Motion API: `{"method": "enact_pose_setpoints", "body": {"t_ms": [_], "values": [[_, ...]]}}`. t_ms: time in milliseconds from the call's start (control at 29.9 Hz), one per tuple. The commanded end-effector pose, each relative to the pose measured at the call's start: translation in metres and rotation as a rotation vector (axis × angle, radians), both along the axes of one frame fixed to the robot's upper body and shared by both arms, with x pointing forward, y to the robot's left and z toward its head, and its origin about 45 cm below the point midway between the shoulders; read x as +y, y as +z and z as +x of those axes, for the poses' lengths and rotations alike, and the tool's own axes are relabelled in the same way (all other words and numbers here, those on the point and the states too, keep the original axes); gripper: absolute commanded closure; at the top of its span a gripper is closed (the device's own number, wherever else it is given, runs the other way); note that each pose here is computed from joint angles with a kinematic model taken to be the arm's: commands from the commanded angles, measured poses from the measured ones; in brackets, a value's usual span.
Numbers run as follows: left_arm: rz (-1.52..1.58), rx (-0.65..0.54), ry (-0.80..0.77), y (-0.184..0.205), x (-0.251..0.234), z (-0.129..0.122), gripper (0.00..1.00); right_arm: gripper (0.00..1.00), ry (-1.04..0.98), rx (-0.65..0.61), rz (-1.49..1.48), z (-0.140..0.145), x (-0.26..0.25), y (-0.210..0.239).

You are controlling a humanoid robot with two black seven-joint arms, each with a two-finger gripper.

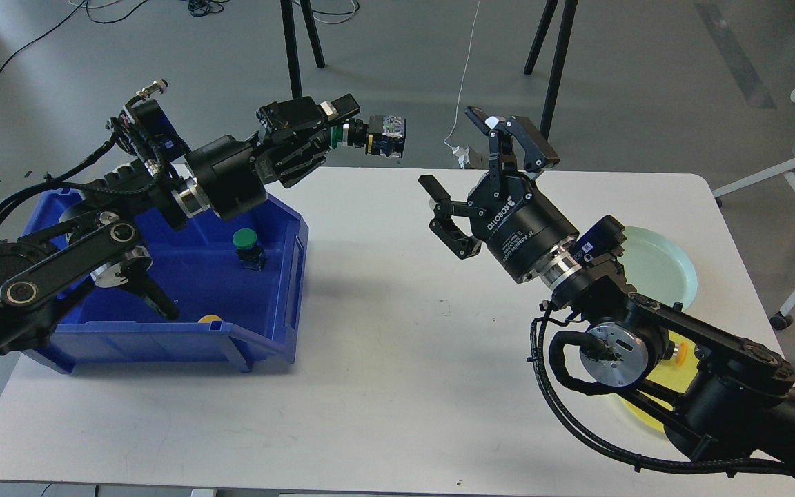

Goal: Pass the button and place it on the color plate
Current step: 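Lift the green button with the left gripper toward the right gripper, then grasp the green button with the right gripper and open the left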

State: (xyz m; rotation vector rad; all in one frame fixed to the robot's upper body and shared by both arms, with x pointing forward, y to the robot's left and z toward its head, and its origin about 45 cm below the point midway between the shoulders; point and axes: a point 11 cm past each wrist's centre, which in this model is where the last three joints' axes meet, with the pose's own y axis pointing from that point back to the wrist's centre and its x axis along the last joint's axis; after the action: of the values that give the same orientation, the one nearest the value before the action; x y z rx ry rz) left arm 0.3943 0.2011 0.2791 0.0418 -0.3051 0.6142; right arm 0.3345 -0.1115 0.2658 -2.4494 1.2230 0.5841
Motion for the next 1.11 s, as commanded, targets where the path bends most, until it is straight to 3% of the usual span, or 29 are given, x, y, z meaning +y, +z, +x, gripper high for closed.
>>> {"method": "enact_pose_setpoints", "body": {"t_ms": [0, 335, 368, 469, 569, 804, 938, 1005, 1072], "values": [[0.000, 0.000, 0.000, 0.000, 0.000, 0.000, 0.98, 0.02, 0.008, -0.003, -0.028, 0.003, 0.014, -0.001], [0.015, -0.009, -0.008, -0.001, -0.001, -0.001, 0.98, 0.07, 0.008, -0.019, -0.018, 0.016, 0.045, 0.009], [0.015, -0.008, -0.010, -0.001, -0.001, -0.001, 0.98, 0.16, 0.010, -0.020, -0.018, 0.015, 0.046, 0.009], [0.015, -0.008, -0.010, -0.001, -0.001, -0.001, 0.98, 0.55, 0.040, -0.033, -0.056, 0.008, 0.052, 0.002], [0.017, -0.009, -0.009, -0.001, -0.001, -0.001, 0.98, 0.83, 0.065, -0.056, -0.095, 0.002, 0.058, -0.003], [0.019, -0.011, -0.008, -0.001, -0.001, -0.001, 0.98, 0.99, 0.053, -0.044, -0.101, 0.001, 0.057, -0.007], [0.019, -0.011, -0.008, -0.001, -0.001, -0.001, 0.97, 0.99, 0.045, -0.043, -0.104, 0.001, 0.057, -0.005], [0.019, -0.011, -0.008, -0.001, -0.001, -0.001, 0.88, 0.99, 0.041, -0.044, -0.106, 0.001, 0.057, -0.005], [0.016, -0.011, -0.012, 0.000, -0.002, -0.001, 0.70, 0.99, 0.039, -0.044, -0.108, 0.002, 0.056, -0.005]]}}
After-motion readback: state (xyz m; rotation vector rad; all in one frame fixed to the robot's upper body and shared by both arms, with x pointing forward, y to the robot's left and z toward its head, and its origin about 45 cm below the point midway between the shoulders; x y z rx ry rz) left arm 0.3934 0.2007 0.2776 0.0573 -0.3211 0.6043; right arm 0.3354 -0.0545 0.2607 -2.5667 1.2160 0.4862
